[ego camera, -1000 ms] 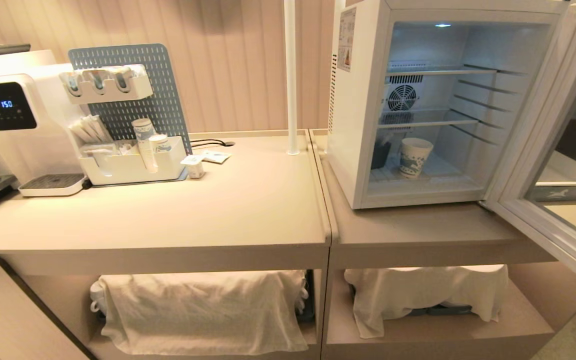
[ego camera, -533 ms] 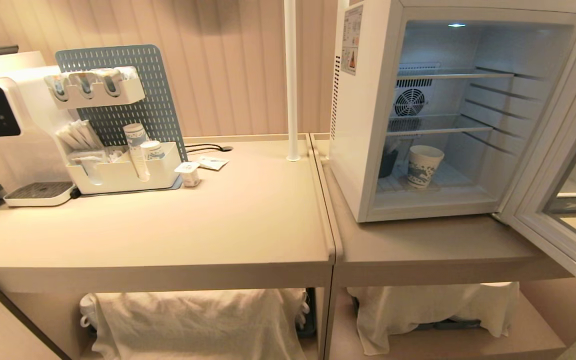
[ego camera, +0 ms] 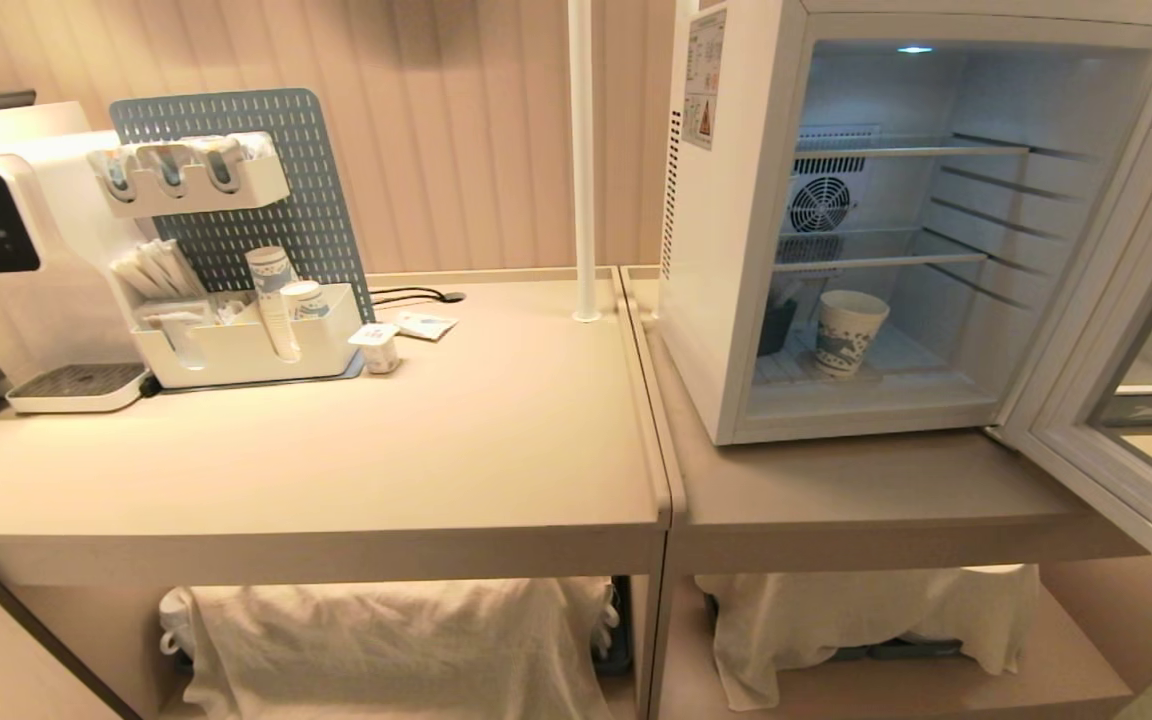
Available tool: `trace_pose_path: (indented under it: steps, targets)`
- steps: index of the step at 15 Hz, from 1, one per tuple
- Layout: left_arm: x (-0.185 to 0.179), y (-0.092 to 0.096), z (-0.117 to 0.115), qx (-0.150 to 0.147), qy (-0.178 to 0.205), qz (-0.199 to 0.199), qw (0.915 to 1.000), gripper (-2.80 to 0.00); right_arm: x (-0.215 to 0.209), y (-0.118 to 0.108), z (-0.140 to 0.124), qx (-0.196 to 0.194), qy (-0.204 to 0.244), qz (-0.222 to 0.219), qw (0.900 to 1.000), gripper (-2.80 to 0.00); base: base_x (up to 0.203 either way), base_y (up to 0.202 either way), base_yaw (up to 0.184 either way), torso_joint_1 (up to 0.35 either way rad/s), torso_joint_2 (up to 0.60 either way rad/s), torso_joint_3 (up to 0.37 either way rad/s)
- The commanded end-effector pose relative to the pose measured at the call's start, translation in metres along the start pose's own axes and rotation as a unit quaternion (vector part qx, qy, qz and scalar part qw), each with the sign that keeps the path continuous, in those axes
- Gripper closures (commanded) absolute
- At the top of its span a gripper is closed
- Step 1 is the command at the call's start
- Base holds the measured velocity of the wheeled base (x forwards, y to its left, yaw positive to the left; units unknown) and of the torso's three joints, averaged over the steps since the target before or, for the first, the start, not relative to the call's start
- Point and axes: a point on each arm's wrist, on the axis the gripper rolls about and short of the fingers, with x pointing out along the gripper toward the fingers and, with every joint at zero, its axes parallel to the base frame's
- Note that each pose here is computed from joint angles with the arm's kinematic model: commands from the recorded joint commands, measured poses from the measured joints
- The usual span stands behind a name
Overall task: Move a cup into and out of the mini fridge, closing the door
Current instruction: Take the paper cup out of the freezer
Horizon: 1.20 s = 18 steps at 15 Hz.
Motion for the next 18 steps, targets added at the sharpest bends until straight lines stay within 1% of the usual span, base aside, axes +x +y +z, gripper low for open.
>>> trace_pose_path:
  steps: [1,2,4,5,7,9,10,11,13,15,16,17,18]
  targets:
    - [0.0,0.0,0.0,0.0,0.001,0.0,1.0,0.0,-0.007,0.0,0.031,0.008,0.025,0.014,1.0,0.0,0.0,0.0,0.0,0.0,0.0,0.0]
    - [0.0,0.0,0.0,0.001,0.001,0.0,1.0,0.0,-0.01,0.0,0.049,0.022,0.048,0.029,0.998,0.0,0.0,0.0,0.0,0.0,0.0,0.0]
    - [0.0,0.0,0.0,0.0,0.001,0.0,1.0,0.0,-0.002,-0.001,0.081,0.054,0.108,0.053,0.991,0.0,0.0,0.0,0.0,0.0,0.0,0.0]
    - [0.0,0.0,0.0,0.0,0.001,0.0,1.0,0.0,0.008,-0.002,0.096,0.068,0.133,0.06,0.987,0.0,0.0,0.0,0.0,0.0,0.0,0.0]
    - [0.0,0.0,0.0,0.0,0.001,-0.001,1.0,0.0,0.032,-0.004,0.127,0.098,0.164,0.073,0.979,0.0,0.0,0.0,0.0,0.0,0.0,0.0]
    - [0.0,0.0,0.0,0.0,0.001,0.0,1.0,0.0,0.063,-0.006,0.148,0.128,0.202,0.1,0.966,0.0,0.0,0.0,0.0,0.0,0.0,0.0]
    - [0.0,0.0,0.0,0.0,0.001,0.0,1.0,0.0,0.079,-0.006,0.155,0.14,0.226,0.112,0.957,0.0,0.0,0.0,0.0,0.0,0.0,0.0]
    - [0.0,0.0,0.0,0.0,0.001,0.0,1.0,0.0,0.097,-0.007,0.158,0.15,0.261,0.121,0.946,0.0,0.0,0.0,0.0,0.0,0.0,0.0]
    - [0.0,0.0,0.0,0.0,0.001,0.0,1.0,0.0,0.131,-0.005,0.153,0.164,0.335,0.146,0.916,0.0,0.0,0.0,0.0,0.0,0.0,0.0]
    - [0.0,0.0,0.0,0.001,0.001,0.0,1.0,0.0,0.163,-0.002,0.144,0.174,0.392,0.162,0.889,0.0,0.0,0.0,0.0,0.0,0.0,0.0]
    - [0.0,0.0,0.0,0.0,0.001,0.0,1.0,0.0,0.177,-0.001,0.139,0.175,0.41,0.166,0.88,0.0,0.0,0.0,0.0,0.0,0.0,0.0]
    - [0.0,0.0,0.0,0.0,0.001,0.0,1.0,0.0,0.194,0.0,0.134,0.171,0.42,0.171,0.875,0.0,0.0,0.0,0.0,0.0,0.0,0.0]
    - [0.0,0.0,0.0,0.0,0.001,0.0,1.0,0.0,0.211,0.0,0.129,0.167,0.423,0.175,0.873,0.0,0.0,0.0,0.0,0.0,0.0,0.0]
